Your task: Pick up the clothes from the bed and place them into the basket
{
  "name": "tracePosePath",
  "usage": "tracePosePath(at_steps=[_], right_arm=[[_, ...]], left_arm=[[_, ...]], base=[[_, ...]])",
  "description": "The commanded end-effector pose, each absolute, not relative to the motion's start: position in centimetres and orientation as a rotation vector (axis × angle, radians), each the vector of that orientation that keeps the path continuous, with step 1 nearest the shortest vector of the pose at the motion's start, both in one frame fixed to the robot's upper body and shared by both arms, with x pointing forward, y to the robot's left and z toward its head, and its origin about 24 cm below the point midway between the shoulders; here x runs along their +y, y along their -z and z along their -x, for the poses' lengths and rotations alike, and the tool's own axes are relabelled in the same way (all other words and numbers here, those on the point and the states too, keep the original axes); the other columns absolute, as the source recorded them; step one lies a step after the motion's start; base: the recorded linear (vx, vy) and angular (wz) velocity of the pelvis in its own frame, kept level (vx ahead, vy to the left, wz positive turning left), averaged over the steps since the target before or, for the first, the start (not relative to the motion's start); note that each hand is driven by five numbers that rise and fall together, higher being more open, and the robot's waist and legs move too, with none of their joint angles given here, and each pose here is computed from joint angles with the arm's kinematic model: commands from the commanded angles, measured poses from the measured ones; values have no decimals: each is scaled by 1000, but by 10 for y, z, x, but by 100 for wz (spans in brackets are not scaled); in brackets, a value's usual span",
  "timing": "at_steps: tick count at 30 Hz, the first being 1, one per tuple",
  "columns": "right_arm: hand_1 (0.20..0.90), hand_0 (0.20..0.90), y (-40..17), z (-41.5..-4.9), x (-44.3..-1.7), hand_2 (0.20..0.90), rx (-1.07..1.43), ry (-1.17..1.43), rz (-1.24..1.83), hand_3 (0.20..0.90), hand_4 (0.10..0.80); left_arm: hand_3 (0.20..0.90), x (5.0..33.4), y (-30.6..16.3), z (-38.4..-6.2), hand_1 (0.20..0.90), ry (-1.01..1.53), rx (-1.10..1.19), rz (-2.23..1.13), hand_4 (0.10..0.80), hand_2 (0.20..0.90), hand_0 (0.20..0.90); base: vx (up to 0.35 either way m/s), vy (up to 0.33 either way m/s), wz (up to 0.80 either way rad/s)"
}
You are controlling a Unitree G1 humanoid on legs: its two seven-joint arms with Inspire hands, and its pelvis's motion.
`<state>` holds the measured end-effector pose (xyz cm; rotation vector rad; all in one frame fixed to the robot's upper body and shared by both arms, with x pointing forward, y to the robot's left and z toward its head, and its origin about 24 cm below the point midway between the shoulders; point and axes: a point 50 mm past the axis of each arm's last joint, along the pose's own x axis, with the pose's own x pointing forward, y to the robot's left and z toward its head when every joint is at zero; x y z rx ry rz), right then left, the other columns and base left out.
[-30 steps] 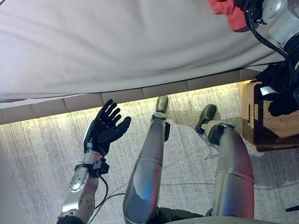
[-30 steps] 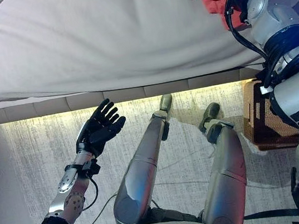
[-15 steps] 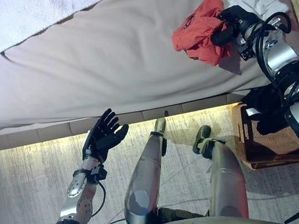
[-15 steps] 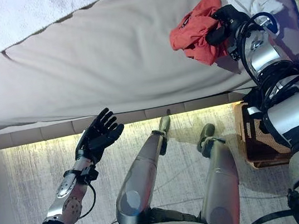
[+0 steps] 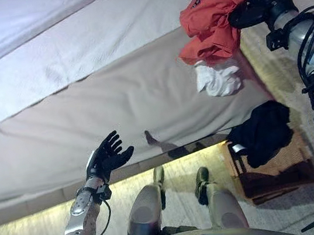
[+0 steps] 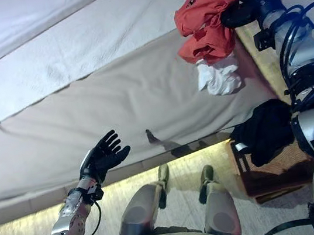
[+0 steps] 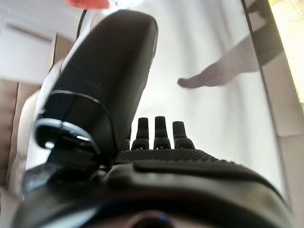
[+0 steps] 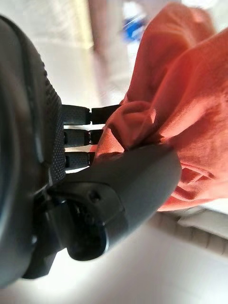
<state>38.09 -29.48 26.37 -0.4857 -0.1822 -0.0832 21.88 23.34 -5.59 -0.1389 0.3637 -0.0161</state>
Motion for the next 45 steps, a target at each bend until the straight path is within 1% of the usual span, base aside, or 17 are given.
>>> tracePosePath(at_steps=[1,4,8,16,17,21,29,35,45], right_arm=[[300,300,-289,-362,-304,300,-327,90,505,200,100],[300,300,-280,-353,-313,300,-314,103,517,200,100],[300,300,-253,-344,-322,300,-249,114,527,200,100],[300,300,-177,-321,-343,300,-40,137,481,200,100],[300,300,-159,-315,-347,300,17,141,472,200,100],[300,300,-121,-297,-361,300,149,186,503,200,100],[300,300,-68,-262,-381,300,340,248,564,200,100],[300,300,-50,-255,-388,300,410,283,568,200,100],[300,300,-28,-248,-388,300,460,347,509,200,100]], left_arm=[[900,237,64,-207,900,-10,368,106,800,900,900],[900,239,67,-208,900,-26,377,107,800,900,900],[900,238,71,-211,900,-39,384,113,800,900,900],[900,238,70,-219,900,-46,378,96,800,900,900],[900,239,69,-222,900,-48,375,92,800,900,900],[900,238,63,-229,900,-49,350,83,800,900,900],[900,233,56,-241,900,-35,327,78,800,900,900],[900,228,53,-245,900,5,323,67,800,900,900],[900,229,55,-245,900,45,329,68,800,900,900]], base=[[24,15,-30],[-11,28,-22],[-50,21,-40],[-79,-7,-33],[-57,-25,-29],[-63,-36,-30],[-52,-56,-32],[-47,-64,-13],[-28,-36,-1]])
